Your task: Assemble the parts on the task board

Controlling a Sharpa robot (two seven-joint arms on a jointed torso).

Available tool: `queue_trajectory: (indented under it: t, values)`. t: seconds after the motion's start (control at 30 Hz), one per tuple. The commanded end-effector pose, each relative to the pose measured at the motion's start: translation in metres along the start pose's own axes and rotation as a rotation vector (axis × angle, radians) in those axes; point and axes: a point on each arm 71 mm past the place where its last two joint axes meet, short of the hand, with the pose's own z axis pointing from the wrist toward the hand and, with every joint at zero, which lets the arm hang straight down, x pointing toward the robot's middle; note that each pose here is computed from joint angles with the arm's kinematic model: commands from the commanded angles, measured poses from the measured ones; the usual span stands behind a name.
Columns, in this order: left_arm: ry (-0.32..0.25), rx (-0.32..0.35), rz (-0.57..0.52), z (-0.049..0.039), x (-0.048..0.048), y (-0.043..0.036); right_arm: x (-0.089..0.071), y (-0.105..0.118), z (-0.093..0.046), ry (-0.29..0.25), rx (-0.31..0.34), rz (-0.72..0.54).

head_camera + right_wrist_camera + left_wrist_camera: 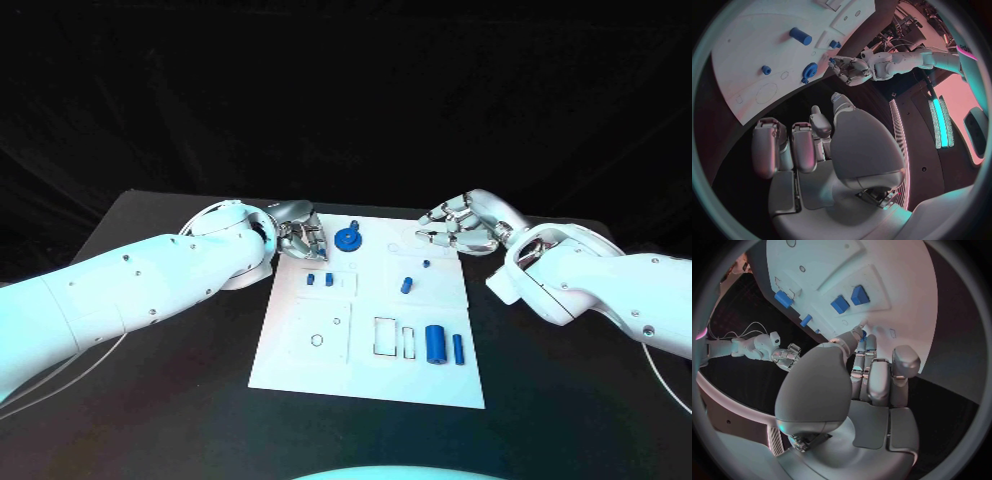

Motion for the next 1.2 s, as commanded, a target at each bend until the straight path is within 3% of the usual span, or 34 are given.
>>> queue_trajectory:
  t: [0.03, 0.77, 1.2]
  values:
    - [0.019, 0.009, -0.004, 0.0016, 0.003, -0.0021, 0.0017, 0.001, 0.0, 0.014, -0.01, -0.003]
    - [0.059, 0.013, 0.004, 0.0055, 0.0116, -0.0047, 0.002, 0.0014, 0.0002, 0.014, -0.01, -0.002]
    - [0.06, -0.003, 0.015, 0.0071, 0.0122, -0.0021, 0.0019, 0.0012, 0.0002, 0.014, -0.01, -0.002]
